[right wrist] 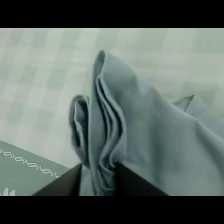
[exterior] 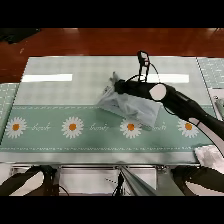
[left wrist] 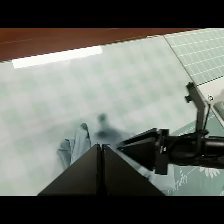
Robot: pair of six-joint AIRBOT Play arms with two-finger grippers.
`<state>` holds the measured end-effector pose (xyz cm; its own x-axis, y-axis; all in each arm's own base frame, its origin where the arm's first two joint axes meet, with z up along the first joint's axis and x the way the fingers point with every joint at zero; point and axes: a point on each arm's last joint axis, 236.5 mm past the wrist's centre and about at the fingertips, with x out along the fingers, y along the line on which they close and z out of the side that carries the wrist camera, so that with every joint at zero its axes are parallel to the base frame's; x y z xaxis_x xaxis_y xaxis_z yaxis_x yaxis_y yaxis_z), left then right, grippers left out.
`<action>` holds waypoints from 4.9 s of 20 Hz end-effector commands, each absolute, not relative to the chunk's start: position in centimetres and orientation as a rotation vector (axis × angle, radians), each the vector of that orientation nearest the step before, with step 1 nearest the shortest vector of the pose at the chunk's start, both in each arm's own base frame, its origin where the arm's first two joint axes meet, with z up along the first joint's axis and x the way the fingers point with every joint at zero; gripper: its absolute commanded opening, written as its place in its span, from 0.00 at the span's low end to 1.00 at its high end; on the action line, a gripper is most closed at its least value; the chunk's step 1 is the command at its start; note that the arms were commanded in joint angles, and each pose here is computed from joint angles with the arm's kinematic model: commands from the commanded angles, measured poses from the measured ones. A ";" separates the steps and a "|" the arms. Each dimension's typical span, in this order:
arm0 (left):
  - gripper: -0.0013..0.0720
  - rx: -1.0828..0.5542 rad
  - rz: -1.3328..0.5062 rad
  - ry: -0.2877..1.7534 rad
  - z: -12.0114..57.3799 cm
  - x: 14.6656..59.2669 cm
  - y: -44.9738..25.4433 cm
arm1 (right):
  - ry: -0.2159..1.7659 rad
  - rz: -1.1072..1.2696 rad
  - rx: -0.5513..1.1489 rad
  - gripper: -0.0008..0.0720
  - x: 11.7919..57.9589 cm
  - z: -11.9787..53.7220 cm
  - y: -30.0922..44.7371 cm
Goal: Fold the shirts.
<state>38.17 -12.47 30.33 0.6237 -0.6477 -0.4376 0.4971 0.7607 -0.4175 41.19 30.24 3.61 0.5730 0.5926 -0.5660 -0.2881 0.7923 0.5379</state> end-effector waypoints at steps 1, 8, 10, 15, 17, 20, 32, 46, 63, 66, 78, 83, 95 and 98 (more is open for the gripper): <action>0.06 -0.237 -0.646 0.636 29.7 37.6 -11.8 | 0.825 0.549 0.447 0.59 40.6 2.5 32.4; 0.06 -0.156 -0.550 0.679 27.8 38.2 -9.5 | 0.980 0.415 0.053 0.59 38.9 3.5 17.0; 0.06 -0.137 -0.526 0.688 27.4 38.3 -8.9 | 1.138 0.200 -0.101 0.58 36.6 2.3 7.0; 0.22 -0.135 -0.525 0.691 27.4 38.3 -8.9 | 1.445 -0.009 0.279 0.70 29.2 -1.9 -2.4; 0.22 -0.135 -0.527 0.697 27.3 38.2 -8.9 | 1.372 0.071 0.603 0.74 29.9 -2.9 0.7; 0.22 -0.132 -0.537 0.719 26.9 37.7 -9.1 | 1.307 0.100 0.803 0.74 30.2 -5.0 3.8; 0.22 -0.185 -0.524 0.770 25.4 37.6 -9.1 | 1.256 0.043 0.747 0.73 31.9 -10.6 11.4; 0.22 -0.286 -0.510 0.934 18.0 39.9 -9.0 | 0.772 -0.031 0.652 0.04 33.8 15.3 -2.7; 0.22 -0.246 -0.437 0.979 4.4 44.3 -8.4 | 1.317 -1.546 0.427 0.04 -3.9 19.7 -20.8; 0.22 -0.248 -0.403 0.944 4.4 45.4 -7.7 | 1.327 -1.612 0.464 0.04 -5.7 20.1 -19.8; 0.22 -0.279 -0.320 0.896 4.9 46.6 -4.2 | 1.292 -1.717 0.491 0.61 -8.0 20.7 -20.2; 0.65 -0.354 -0.378 0.878 6.8 46.6 -5.9 | 1.065 -1.359 0.422 0.60 1.1 19.4 -23.8; 0.99 0.302 -0.446 1.030 9.1 39.6 -15.5 | 1.126 -0.049 -0.005 0.85 30.4 12.9 -4.7; 0.99 0.374 -0.401 1.048 8.7 38.4 -16.8 | 1.223 0.014 -0.250 0.85 31.9 10.1 -2.2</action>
